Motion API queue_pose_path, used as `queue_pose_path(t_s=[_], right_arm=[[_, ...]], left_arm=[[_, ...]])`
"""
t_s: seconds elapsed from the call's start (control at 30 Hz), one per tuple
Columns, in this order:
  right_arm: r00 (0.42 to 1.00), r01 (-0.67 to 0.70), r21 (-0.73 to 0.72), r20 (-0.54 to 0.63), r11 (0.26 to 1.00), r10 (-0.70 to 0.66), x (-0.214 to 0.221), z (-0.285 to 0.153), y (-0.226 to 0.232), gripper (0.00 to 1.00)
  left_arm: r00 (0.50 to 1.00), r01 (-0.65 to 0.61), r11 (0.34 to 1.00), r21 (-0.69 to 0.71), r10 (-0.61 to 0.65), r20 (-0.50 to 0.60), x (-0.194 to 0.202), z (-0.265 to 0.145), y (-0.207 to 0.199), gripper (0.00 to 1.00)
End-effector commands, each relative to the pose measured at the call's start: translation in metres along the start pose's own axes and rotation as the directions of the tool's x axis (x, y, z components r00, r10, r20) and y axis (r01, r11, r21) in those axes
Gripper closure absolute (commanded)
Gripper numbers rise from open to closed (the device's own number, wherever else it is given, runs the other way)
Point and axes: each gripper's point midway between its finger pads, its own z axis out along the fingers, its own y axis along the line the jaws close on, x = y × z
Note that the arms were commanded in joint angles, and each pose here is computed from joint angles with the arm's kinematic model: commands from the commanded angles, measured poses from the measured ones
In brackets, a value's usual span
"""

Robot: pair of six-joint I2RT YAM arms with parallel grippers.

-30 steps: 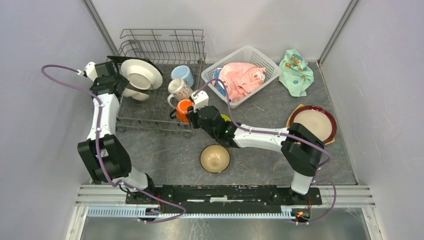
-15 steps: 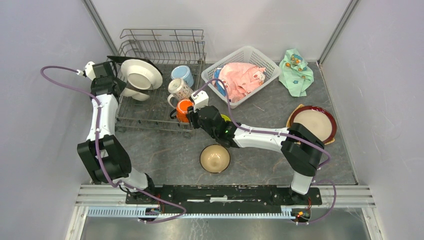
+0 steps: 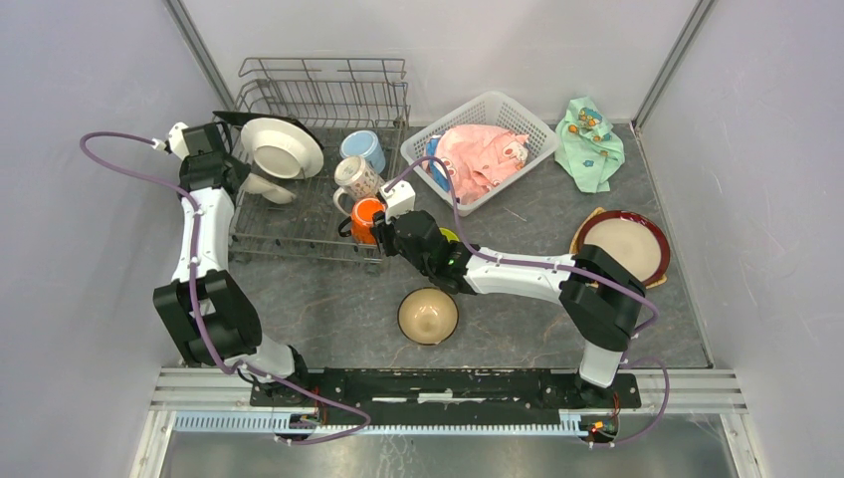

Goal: Load the mixed dishes into the dish rack
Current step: Insert the plate into the dish rack.

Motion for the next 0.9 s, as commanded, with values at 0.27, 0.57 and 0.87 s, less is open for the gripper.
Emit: queue_pose_path(t_s=[0.27,0.57,0.87], right_arm=[[0.963,0.137,-0.379,-0.166,0.915,-0.213,0.068,-0.028,0.083,0.96],[0.961,0.141,-0.38,-0.169,0.914,-0.219,0.07,-0.027,0.084,0.95],[0.96,0.144,-0.38,-0.172,0.914,-0.223,0.072,-0.028,0.083,0.95]], left_arm=[[0.95,0.304,0.93,0.209,-0.311,0.004,-0.024,-0.02,-0.07,0.98],[0.968,0.242,0.945,0.219,-0.249,0.007,-0.017,-0.031,-0.101,0.98],[0.968,0.243,0.949,0.2,-0.251,0.012,0.002,-0.039,-0.09,0.98]])
